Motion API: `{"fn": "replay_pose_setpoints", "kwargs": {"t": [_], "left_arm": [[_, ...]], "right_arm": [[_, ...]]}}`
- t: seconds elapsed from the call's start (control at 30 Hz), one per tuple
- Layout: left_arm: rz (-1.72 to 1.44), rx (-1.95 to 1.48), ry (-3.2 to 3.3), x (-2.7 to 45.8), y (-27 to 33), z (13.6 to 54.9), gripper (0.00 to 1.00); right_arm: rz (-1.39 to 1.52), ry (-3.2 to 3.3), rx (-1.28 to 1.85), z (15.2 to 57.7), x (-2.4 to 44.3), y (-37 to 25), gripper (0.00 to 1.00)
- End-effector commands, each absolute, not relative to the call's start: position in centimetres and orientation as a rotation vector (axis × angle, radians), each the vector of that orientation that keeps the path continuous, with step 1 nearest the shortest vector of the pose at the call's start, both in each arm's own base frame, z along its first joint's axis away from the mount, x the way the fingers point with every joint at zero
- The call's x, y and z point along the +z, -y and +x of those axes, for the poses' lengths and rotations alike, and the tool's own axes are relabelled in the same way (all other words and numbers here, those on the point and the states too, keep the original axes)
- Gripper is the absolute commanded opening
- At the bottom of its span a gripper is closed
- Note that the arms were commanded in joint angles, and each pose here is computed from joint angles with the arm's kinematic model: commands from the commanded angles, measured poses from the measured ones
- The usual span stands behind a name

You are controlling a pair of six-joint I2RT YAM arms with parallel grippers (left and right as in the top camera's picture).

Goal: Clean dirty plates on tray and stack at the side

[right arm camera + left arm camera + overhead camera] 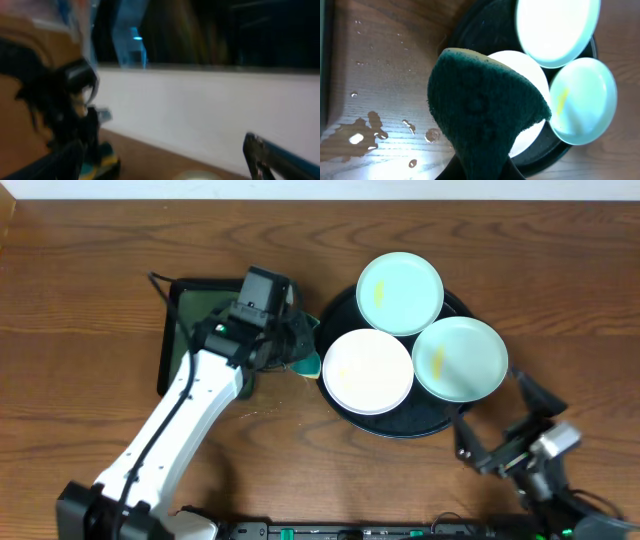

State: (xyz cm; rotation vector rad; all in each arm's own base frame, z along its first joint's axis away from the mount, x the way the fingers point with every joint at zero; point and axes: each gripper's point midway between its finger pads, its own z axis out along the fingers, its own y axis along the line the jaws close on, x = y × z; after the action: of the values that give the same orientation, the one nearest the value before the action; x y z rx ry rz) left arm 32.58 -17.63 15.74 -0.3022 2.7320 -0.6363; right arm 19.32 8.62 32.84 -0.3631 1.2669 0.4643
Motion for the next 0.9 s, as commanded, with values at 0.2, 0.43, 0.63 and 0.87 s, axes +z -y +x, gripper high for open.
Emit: {"fn": "replay_pose_setpoints", "kwargs": {"t": [0.2, 0.43, 0.63, 0.87], "left_arm": [[-0.286, -0.668, -2.738, 14.4, 20.3, 33.1, 0.07], [-0.189, -0.755, -2.673, 14.5, 24.8, 33.8, 0.07], [-0.23, -0.679, -2.753, 10.4, 25.6, 33.9, 0.07], [-0.259, -0.642, -2.812, 8.0, 25.7, 33.7, 0.07]], "right_arm": [[-0.442, -1.854, 0.339, 23.9, 38.1, -6.9, 0.99], [-0.466, -1.998, 0.731, 27.1, 38.2, -10.1, 0.98], [-0.161, -2.338, 0.669, 31.3, 30.9, -8.2, 0.61], [-0.164, -2.63, 0.515, 34.0, 22.5, -9.6, 0.54]]}}
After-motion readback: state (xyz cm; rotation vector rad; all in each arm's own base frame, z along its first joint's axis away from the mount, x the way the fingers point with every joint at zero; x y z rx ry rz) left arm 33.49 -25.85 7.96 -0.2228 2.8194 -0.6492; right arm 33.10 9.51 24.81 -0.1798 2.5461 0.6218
